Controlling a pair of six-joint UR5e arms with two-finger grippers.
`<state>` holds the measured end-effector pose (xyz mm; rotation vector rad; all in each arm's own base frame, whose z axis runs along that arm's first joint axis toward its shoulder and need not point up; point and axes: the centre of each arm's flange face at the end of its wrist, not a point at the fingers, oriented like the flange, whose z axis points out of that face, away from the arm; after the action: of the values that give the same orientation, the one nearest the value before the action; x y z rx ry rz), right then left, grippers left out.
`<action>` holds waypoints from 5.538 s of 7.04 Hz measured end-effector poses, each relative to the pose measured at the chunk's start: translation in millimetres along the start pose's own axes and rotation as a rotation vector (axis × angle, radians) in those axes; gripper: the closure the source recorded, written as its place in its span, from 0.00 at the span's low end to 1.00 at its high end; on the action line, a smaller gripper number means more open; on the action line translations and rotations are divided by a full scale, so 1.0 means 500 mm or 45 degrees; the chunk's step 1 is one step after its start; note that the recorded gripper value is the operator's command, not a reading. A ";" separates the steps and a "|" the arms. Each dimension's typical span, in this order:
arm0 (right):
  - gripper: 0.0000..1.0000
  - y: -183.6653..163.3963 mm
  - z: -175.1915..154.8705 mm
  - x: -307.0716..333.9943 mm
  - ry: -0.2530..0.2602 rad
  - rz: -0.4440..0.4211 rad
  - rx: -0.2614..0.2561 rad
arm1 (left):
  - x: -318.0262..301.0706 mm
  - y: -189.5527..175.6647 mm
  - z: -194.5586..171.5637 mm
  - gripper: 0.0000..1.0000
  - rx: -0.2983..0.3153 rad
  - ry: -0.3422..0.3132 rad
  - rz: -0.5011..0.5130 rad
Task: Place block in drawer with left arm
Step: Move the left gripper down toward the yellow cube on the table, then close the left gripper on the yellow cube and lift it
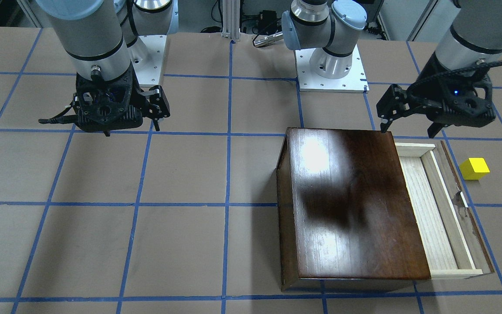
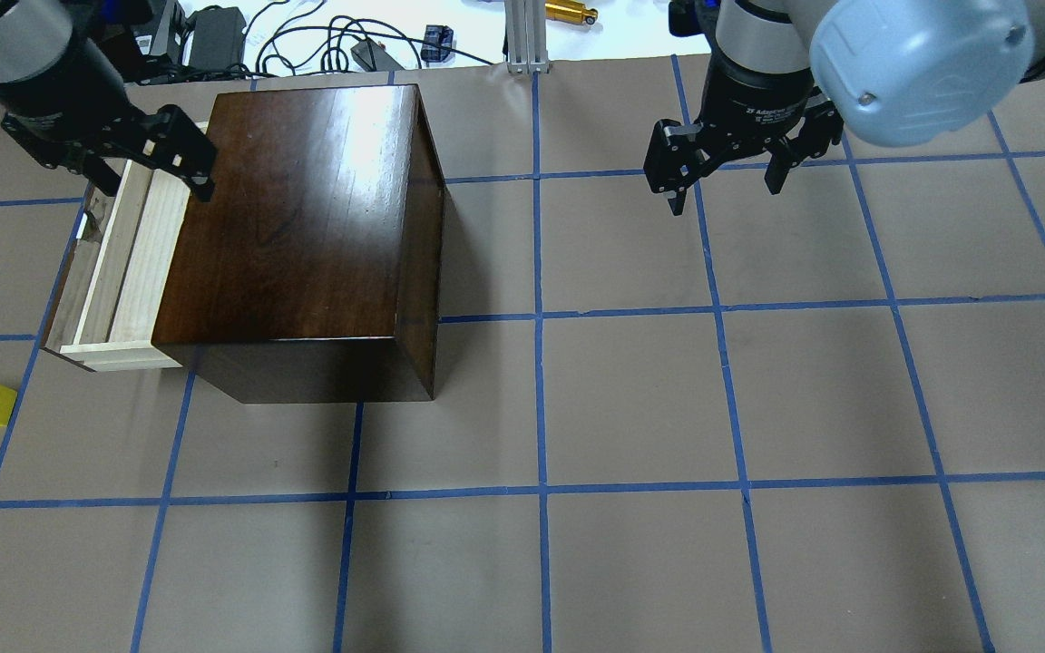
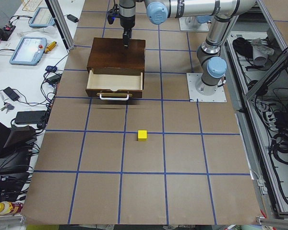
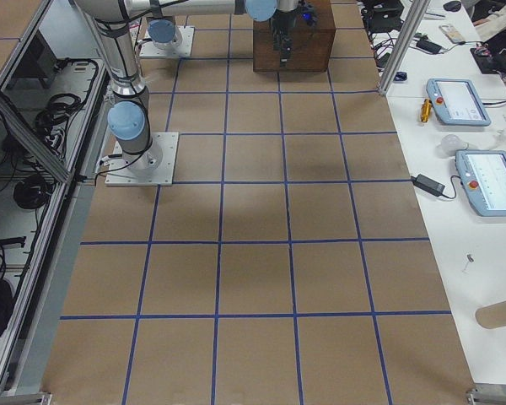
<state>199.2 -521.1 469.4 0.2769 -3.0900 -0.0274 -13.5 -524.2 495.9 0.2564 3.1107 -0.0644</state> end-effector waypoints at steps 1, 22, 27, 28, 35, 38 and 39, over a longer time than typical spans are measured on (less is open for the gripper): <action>0.00 0.000 0.000 0.000 0.000 0.000 0.000 | -0.062 0.017 0.000 0.00 -0.015 0.004 0.078; 0.00 0.000 0.000 0.000 0.000 0.000 0.000 | -0.729 0.322 0.630 0.00 -0.018 0.047 1.730; 0.00 0.000 0.000 0.000 -0.001 0.000 0.000 | -0.734 0.321 0.664 1.00 -0.023 0.029 1.735; 0.00 0.000 0.000 0.000 -0.001 0.000 0.000 | -0.735 0.321 0.664 1.00 -0.024 0.028 1.734; 0.00 0.000 0.000 0.000 0.000 -0.001 0.000 | -0.738 0.313 0.638 1.00 -0.017 -0.003 1.721; 0.00 0.000 0.000 0.000 0.000 -0.001 0.000 | -0.769 0.251 0.442 1.00 0.047 0.051 1.680; 0.00 0.000 0.000 0.000 0.000 0.000 0.000 | -0.763 0.194 0.341 1.00 0.059 0.049 1.704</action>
<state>199.2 -521.1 469.5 0.2775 -3.0900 -0.0272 381.3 -498.0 330.3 2.1443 2.2915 -0.0940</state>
